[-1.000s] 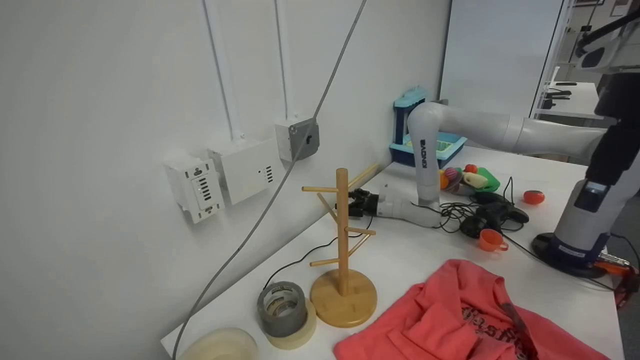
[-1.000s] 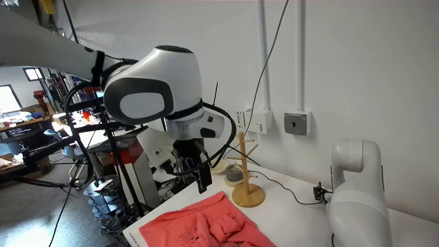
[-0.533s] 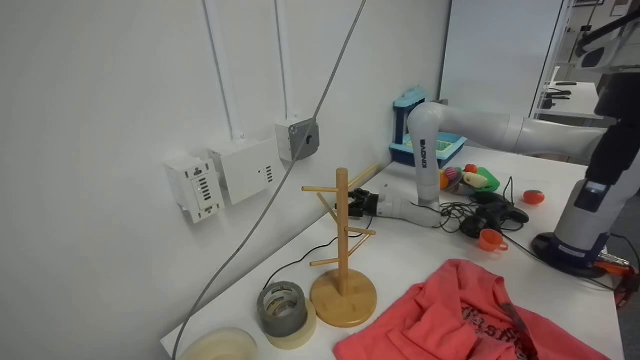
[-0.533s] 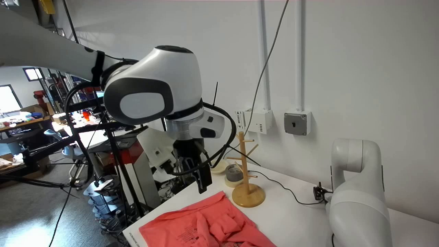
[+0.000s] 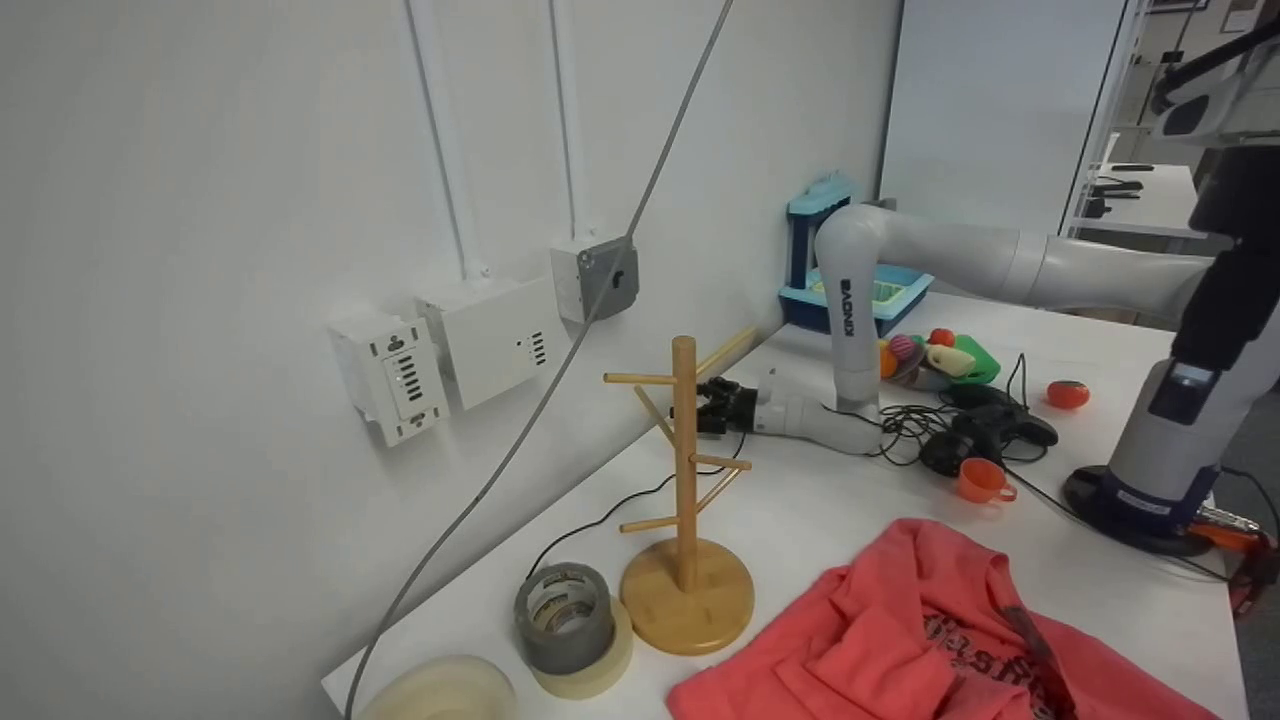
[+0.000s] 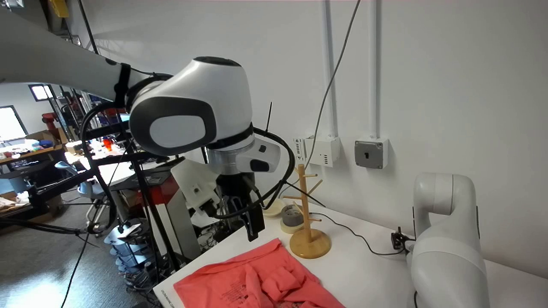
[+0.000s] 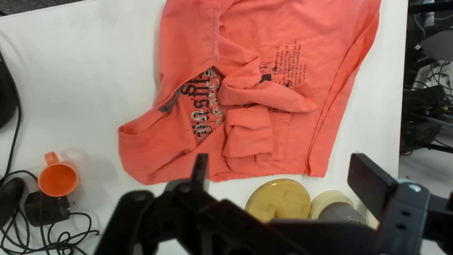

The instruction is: Fold the shirt once

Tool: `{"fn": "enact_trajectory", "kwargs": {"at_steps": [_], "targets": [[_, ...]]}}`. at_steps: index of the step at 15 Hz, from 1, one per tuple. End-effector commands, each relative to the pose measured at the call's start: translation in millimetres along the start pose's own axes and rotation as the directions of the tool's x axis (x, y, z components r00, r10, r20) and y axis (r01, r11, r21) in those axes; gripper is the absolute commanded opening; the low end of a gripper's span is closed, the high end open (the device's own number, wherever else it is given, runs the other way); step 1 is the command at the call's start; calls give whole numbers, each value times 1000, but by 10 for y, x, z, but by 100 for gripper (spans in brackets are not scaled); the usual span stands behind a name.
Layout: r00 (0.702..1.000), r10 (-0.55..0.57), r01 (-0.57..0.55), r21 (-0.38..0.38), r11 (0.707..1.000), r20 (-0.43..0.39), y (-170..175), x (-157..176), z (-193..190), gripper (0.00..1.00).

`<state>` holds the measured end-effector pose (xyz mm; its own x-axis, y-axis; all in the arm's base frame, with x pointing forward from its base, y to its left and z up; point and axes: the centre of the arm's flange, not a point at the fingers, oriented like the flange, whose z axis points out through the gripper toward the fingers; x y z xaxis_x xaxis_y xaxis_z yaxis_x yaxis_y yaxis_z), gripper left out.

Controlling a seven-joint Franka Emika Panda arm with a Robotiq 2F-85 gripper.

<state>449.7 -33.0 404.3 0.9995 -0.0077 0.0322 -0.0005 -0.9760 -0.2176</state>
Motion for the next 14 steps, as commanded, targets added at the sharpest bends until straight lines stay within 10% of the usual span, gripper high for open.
{"fn": "enact_trajectory", "kwargs": {"at_steps": [1,14], "targets": [[1000,0,0,0,1000,0,0,0,0,100],[997,46,-46,-13,999,65,52,24,307,100]]}}
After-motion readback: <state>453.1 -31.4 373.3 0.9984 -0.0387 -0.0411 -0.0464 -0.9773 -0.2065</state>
